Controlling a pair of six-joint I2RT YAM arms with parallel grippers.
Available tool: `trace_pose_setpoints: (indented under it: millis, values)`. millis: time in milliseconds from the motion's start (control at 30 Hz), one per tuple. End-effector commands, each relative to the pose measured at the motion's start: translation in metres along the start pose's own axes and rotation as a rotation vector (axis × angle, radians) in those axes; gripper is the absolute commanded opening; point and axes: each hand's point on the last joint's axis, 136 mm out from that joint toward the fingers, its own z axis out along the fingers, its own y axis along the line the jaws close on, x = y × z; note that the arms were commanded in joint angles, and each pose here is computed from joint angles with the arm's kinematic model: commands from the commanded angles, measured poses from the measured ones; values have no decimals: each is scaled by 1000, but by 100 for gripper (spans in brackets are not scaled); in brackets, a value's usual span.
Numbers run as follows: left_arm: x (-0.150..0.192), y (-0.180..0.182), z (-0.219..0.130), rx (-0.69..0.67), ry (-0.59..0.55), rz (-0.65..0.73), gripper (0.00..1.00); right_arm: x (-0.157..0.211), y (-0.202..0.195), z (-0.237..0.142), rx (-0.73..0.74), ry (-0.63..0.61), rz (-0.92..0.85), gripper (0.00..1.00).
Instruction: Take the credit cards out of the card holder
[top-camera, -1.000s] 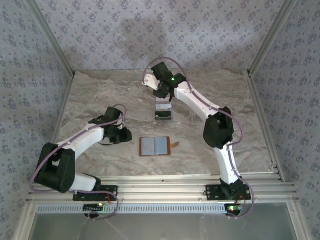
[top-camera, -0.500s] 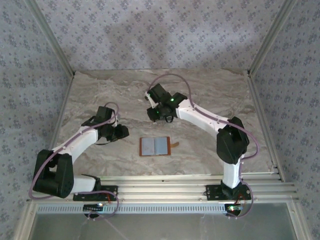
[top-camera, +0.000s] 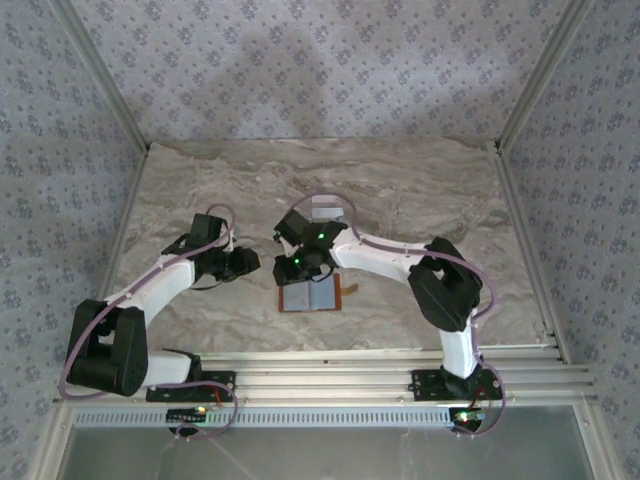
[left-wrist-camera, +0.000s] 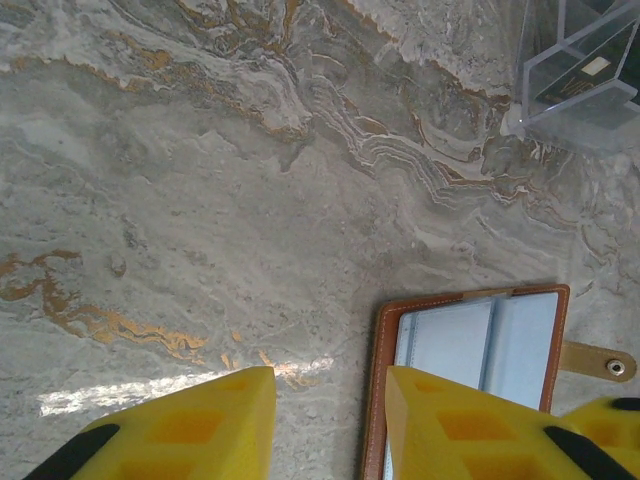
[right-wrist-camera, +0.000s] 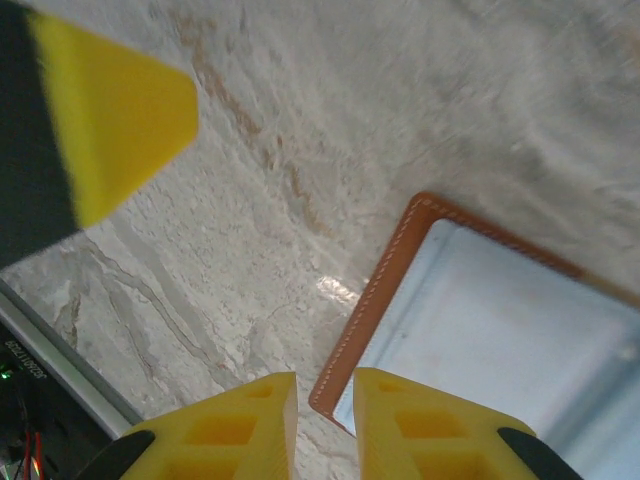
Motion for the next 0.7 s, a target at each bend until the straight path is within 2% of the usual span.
trace_pose_setpoints:
  millis: [0,333,667]
  values:
    - [4,1,1,15,12,-9,35,4,7,17,-7,35,34,23]
    - [8,4,0,9,17,-6,35,24,-14,38,84,90,68,25]
    - [8,2,3,23,32,-8,36,37,-30,33,149,104,76,26]
